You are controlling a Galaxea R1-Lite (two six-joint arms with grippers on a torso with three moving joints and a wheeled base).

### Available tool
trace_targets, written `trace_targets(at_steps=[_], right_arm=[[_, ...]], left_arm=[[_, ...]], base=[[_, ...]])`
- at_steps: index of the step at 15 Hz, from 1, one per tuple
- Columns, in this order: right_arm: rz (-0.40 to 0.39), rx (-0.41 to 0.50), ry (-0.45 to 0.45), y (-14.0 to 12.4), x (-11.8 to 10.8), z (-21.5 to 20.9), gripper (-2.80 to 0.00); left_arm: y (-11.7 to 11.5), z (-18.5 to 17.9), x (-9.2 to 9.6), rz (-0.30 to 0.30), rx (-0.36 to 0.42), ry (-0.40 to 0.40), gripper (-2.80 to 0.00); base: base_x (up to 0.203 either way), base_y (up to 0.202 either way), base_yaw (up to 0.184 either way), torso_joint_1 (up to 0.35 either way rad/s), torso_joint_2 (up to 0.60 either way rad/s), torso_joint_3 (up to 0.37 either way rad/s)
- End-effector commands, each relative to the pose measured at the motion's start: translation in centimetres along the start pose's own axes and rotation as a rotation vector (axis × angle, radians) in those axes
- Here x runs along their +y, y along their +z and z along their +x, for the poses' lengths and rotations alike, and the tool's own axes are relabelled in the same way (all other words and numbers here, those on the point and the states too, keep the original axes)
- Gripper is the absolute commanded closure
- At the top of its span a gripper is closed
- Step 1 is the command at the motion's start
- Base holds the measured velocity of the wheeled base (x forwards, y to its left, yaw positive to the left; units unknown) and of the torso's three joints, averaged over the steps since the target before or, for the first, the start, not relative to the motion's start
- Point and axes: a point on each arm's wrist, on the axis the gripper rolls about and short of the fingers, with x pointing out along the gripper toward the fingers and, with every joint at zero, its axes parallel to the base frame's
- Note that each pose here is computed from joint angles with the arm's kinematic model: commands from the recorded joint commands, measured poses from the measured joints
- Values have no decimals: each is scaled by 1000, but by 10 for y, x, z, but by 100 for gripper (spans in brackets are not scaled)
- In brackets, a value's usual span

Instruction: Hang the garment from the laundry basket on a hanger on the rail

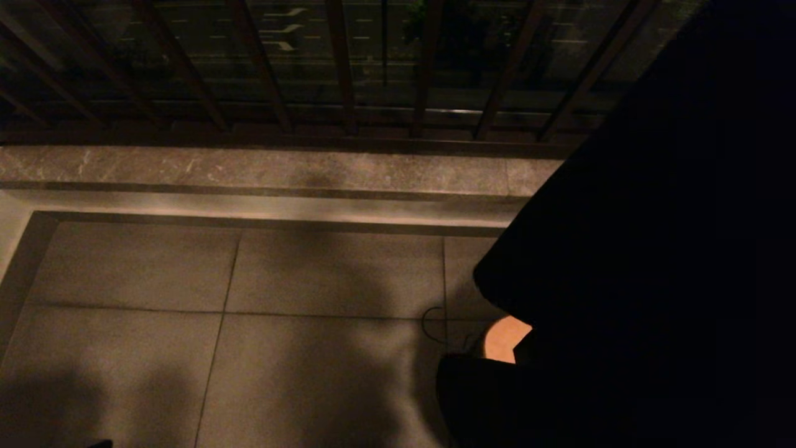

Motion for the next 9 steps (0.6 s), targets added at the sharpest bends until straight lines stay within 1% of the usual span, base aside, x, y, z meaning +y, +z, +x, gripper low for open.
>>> trace_targets(at_steps=[1, 2, 4, 6, 7, 8, 9], right_arm=[[12, 146, 46, 25, -3, 24, 0], [22, 223, 99, 34, -4, 40, 0], [48, 396, 236, 45, -5, 81, 0], [84, 577, 375, 45, 0, 128, 0], [104, 647, 434, 42, 6, 147, -280], [133, 709, 486, 39, 15, 167, -280], [160, 746, 514, 35, 25, 185, -280]], left_arm=[[0, 0, 0, 0, 2, 0, 0], [0, 0, 0, 0, 2, 0, 0], [0, 0, 0, 0, 2, 0, 0], [0, 0, 0, 0, 1, 0, 0], [0, 0, 0, 0, 2, 0, 0], [0, 0, 0, 0, 2, 0, 0], [0, 0, 0, 0, 2, 0, 0]], base=[[0, 0, 0, 0, 0, 0], [0, 0, 0, 0, 0, 0], [0, 0, 0, 0, 0, 0], [0, 0, 0, 0, 0, 0], [0, 0, 0, 0, 0, 0], [0, 0, 0, 0, 0, 0], [0, 0, 0, 0, 0, 0]])
